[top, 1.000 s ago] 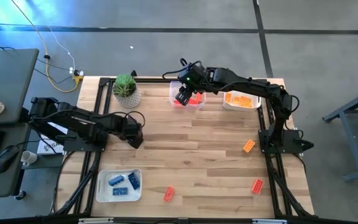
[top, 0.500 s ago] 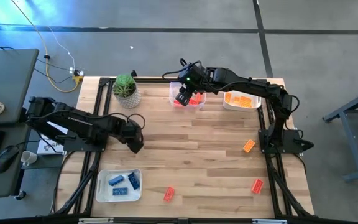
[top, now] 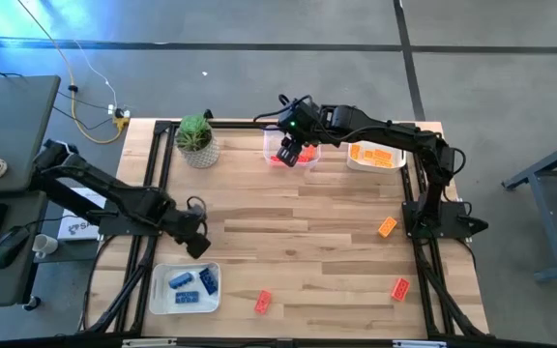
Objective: Sort & place blocks by color
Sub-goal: Put the blue game piece into the bottom white bin
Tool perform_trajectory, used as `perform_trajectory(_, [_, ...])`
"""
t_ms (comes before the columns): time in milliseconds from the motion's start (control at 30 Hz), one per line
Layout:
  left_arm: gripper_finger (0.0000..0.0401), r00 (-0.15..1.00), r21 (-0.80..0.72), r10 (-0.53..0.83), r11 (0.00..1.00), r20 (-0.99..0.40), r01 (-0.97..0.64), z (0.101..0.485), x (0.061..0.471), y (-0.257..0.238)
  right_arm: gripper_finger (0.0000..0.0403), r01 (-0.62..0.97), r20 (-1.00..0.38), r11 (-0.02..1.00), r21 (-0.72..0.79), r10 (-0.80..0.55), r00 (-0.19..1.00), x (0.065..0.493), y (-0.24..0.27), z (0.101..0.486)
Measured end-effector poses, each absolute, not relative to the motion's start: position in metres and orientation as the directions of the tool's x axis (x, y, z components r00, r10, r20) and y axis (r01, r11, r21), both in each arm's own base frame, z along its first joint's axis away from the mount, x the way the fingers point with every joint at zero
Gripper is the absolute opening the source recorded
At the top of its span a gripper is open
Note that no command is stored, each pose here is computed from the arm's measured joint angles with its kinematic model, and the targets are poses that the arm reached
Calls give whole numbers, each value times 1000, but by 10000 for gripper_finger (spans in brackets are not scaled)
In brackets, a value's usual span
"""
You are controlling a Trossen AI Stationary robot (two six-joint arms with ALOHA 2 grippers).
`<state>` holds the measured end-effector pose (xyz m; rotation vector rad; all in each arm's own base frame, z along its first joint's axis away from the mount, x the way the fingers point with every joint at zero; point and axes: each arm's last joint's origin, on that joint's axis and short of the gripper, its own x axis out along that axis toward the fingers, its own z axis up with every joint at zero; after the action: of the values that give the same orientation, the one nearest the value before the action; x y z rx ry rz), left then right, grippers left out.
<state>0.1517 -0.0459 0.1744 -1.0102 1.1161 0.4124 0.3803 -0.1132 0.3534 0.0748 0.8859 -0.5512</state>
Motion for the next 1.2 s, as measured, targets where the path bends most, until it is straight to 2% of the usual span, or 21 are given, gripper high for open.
perform_trajectory(200, [119, 488, -562, -282, 457, -826, -689, 189, 148, -68, 181, 473, -752, 864, -173, -426, 503, 380, -113, 353])
perform_trajectory(467, [119, 470, -627, -416, 495, -779, -601, 220, 149, -104, 181, 455, -751, 870, -189, -427, 503, 380, -113, 353])
perform_trajectory(700, [128, 375, -568, -434, 520, -819, -638, 210, 146, -124, 181, 456, -752, 870, -189, -427, 503, 380, -114, 353])
perform_trajectory(933, [153, 250, -480, -459, 496, -852, -723, 195, 149, -133, 181, 456, -751, 870, -190, -427, 503, 380, -114, 353])
perform_trajectory(1200, [171, 215, -441, -454, 479, -864, -759, 189, 151, -136, 181, 456, -751, 869, -190, -428, 503, 380, -114, 354])
